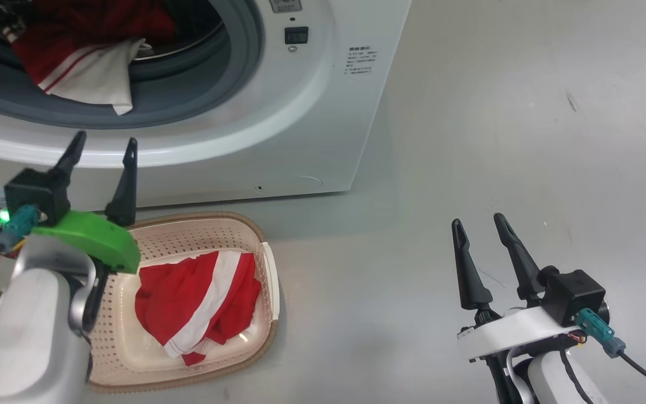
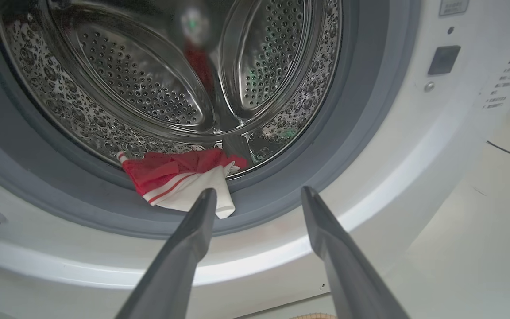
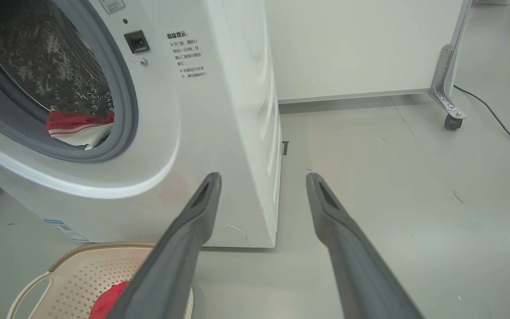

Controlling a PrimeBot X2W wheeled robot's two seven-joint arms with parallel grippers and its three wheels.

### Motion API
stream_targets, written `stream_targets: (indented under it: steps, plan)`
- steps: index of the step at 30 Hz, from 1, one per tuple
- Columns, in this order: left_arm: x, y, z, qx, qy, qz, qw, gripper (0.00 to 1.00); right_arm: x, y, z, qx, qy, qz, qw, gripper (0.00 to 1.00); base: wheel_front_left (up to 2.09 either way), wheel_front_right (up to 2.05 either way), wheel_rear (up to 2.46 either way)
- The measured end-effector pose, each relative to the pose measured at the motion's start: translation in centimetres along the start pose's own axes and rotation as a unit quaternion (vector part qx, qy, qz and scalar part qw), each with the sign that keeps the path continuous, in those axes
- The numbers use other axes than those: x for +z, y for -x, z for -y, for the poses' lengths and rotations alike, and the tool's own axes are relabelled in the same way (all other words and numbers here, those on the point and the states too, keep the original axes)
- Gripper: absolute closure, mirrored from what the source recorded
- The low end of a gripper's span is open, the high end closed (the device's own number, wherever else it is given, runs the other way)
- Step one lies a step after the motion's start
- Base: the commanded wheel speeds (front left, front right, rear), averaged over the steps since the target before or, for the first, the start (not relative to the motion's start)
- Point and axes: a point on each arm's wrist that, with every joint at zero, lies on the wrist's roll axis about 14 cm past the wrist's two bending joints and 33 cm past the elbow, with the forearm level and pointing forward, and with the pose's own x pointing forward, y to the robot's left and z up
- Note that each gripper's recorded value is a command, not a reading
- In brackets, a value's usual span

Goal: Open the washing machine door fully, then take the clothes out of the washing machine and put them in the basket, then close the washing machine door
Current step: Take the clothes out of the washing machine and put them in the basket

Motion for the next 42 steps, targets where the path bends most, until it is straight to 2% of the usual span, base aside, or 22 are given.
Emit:
stream_targets:
  steps: [9, 14, 19, 28, 37, 42]
  plan:
    - [-1.4, -5.8, -1.3, -0.008, -0.049, -0.062, 0.997, 0.0, -1.2, -0.4, 1.7, -0.022, 0.003, -0.02, 1.0, 0.0, 0.0, 0.0, 0.0]
    - [-3.3, -8.0, -2.7, -0.001, -0.092, -0.113, 0.989, 0.0, -1.7, -0.4, 2.6, -0.038, 0.002, -0.029, 0.999, 0.0, 0.0, 0.0, 0.0]
    - [-4.5, -10.4, -2.7, -0.001, -0.112, -0.145, 0.983, 0.0, -2.2, -0.3, 3.6, -0.053, 0.003, -0.038, 0.998, 0.0, 0.0, 0.0, 0.0]
    - [-5.9, -13.4, -4.6, 0.023, -0.149, -0.191, 0.97, 0.0, -1.7, -0.8, 4.6, -0.07, -0.015, -0.03, 0.997, 0.0, 0.0, 0.0, 0.0]
    - [-8.3, -15.3, -3.9, 0.015, -0.141, -0.23, 0.963, 0.0, -1.6, -0.9, 5.6, -0.09, -0.019, -0.03, 0.995, 0.0, 0.0, 0.0, 0.0]
    - [-9.9, -15.5, -4.1, 0.014, -0.16, -0.255, 0.954, 0.0, -1.7, -0.9, 6.1, -0.102, -0.019, -0.032, 0.994, 0.0, 0.0, 0.0, 0.0]
